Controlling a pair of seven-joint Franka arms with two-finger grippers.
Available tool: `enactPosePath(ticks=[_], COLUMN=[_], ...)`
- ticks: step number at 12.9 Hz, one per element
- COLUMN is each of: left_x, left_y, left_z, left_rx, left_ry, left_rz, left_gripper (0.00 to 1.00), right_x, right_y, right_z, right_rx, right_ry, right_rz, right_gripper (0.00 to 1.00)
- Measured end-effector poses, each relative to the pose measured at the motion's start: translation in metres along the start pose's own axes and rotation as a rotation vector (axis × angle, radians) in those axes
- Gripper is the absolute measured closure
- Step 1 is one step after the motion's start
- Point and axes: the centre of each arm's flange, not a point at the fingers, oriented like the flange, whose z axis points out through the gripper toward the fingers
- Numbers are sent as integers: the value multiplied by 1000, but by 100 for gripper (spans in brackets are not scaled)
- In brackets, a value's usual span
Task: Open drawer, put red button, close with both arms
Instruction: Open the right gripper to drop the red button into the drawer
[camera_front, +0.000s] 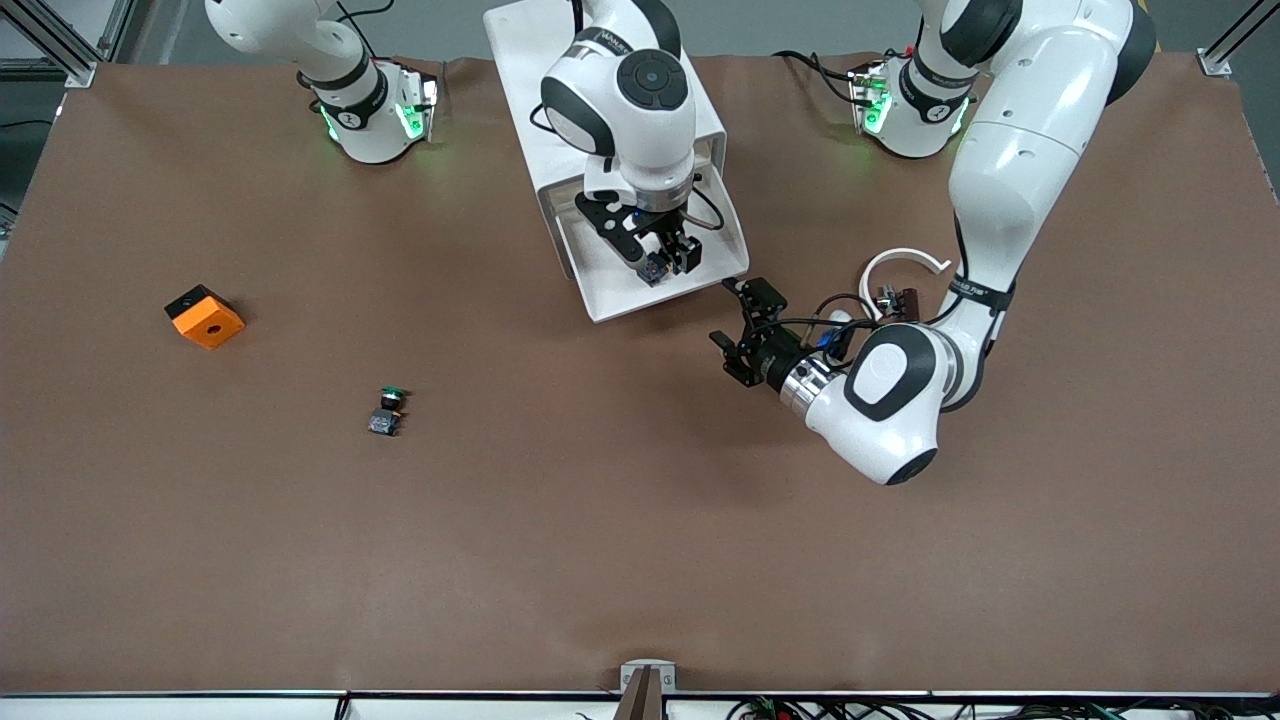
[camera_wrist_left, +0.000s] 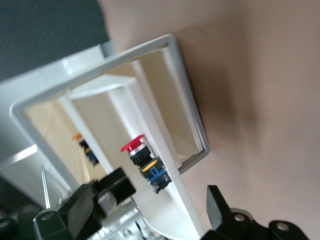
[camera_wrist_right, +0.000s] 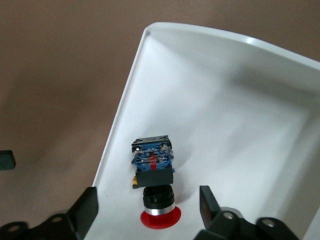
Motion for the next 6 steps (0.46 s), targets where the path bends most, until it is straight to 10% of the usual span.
enactPosePath(ticks=[6], left_x=[-36], left_y=[-48], left_z=[-43], left_rx=[-202], left_ry=[371], left_rz=[545], left_gripper=[0], right_x=[114], right_y=[-21], right_z=[-62], right_rx=[-60], right_ry=[13], right_rz=[-166], right_gripper=[0])
